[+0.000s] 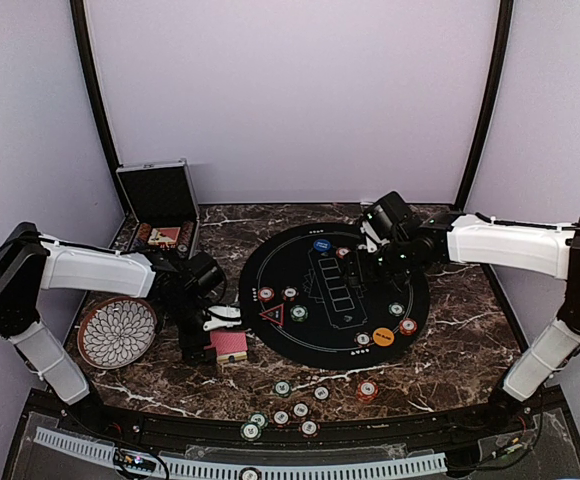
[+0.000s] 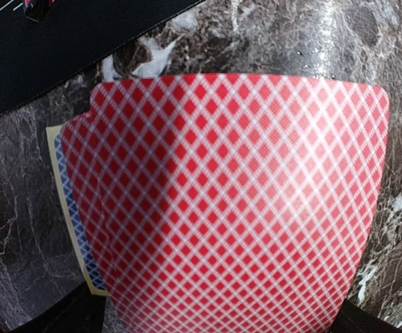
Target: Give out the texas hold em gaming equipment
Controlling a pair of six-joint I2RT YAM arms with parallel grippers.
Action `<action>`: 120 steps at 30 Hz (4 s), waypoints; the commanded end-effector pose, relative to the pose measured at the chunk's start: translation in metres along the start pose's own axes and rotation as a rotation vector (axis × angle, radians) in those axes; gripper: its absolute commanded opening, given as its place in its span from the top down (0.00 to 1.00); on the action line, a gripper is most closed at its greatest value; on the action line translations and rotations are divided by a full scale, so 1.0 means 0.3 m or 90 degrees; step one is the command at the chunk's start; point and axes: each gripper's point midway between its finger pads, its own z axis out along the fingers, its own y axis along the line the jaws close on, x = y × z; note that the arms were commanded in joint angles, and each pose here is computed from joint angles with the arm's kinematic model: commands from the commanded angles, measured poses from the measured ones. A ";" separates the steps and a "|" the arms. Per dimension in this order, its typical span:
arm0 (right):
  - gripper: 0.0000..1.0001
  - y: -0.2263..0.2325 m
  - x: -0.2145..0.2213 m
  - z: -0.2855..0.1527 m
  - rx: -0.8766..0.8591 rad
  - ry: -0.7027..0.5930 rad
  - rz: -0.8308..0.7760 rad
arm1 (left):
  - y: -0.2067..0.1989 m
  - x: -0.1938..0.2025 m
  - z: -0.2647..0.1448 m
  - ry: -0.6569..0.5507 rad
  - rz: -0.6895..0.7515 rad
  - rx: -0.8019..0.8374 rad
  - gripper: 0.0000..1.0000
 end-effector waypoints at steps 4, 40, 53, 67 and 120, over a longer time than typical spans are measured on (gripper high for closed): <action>0.25 0.029 -0.011 -0.022 -0.024 -0.019 0.003 | -0.023 0.030 0.014 0.012 0.036 0.005 0.01; 0.41 0.135 0.027 0.007 -0.147 0.009 0.040 | -0.010 0.028 0.038 0.000 0.036 -0.015 0.49; 0.37 0.346 0.084 0.087 -0.344 0.083 0.094 | 0.022 0.024 0.029 -0.019 0.028 -0.063 0.77; 0.32 0.491 0.137 0.161 -0.426 0.150 0.083 | -0.010 0.005 0.002 -0.034 0.031 -0.026 1.00; 0.27 0.710 0.086 0.125 -0.633 0.160 0.147 | 0.044 -0.220 -0.280 -0.154 -0.012 0.008 1.00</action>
